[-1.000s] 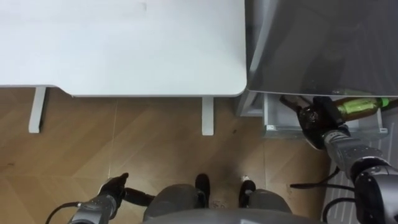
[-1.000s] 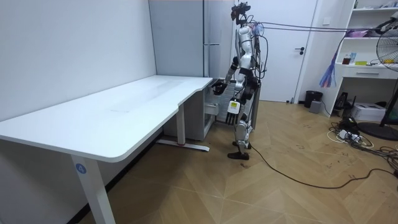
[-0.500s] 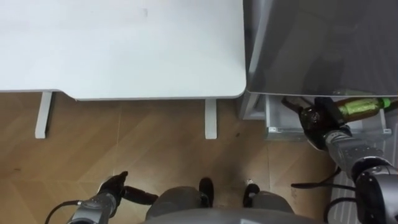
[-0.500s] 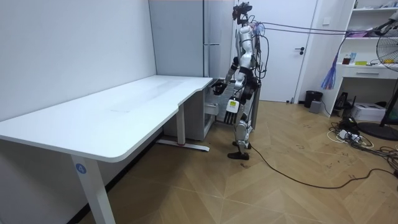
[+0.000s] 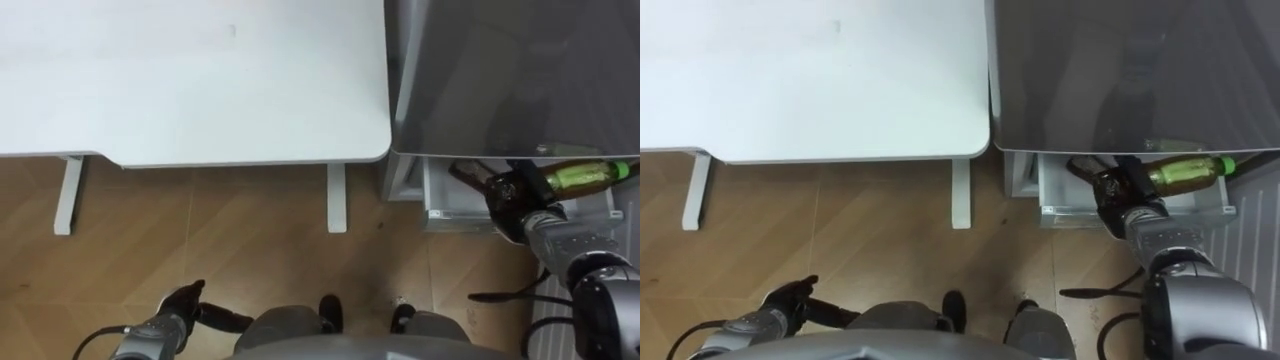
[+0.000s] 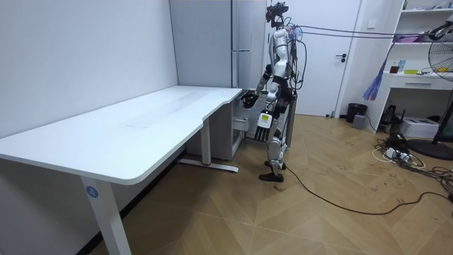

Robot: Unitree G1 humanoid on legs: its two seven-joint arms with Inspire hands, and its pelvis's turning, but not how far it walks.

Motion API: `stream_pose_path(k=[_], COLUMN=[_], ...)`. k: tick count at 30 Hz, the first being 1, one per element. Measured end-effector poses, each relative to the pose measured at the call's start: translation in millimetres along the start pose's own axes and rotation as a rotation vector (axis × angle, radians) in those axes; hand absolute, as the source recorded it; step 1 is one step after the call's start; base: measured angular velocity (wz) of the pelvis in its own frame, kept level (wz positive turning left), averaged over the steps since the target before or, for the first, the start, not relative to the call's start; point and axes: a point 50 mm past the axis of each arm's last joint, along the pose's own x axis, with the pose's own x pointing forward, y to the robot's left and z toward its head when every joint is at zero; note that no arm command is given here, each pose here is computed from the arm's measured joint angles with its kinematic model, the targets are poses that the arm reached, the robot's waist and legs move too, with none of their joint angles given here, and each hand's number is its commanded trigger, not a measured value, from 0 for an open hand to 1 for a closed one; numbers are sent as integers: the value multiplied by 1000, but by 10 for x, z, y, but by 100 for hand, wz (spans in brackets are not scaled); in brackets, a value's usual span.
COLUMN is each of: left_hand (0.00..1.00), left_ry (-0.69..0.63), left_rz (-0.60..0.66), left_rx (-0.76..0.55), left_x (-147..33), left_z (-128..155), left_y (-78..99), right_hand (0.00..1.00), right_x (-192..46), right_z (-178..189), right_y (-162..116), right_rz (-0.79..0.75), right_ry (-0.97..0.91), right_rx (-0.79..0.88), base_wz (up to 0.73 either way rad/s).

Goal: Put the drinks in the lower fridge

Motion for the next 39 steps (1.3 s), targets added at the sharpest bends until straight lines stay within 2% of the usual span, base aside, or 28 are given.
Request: stream_pose_path(k=[17,18,19,39], left_hand=[0,0,0,0], left_ry=[20,20,19,7], left_rz=[4,4,6,21], left_rx=[2,2,2,3], left_x=[-7,-7,-7,0], left_z=[-59,-59,-55,-7], left_y=[-1,-1,0,7], right_hand=[100,16,0,0], right_x=[-2,-2,-2,0], right_z=[15,15,15,-6], right_y=[-4,-4,-4,-21], right_rz=[-4,-4,-5,-27], right_ry=[-5,-5,-5,1], right_rx=[39,39,39,40], base_wz=[0,0,0,0])
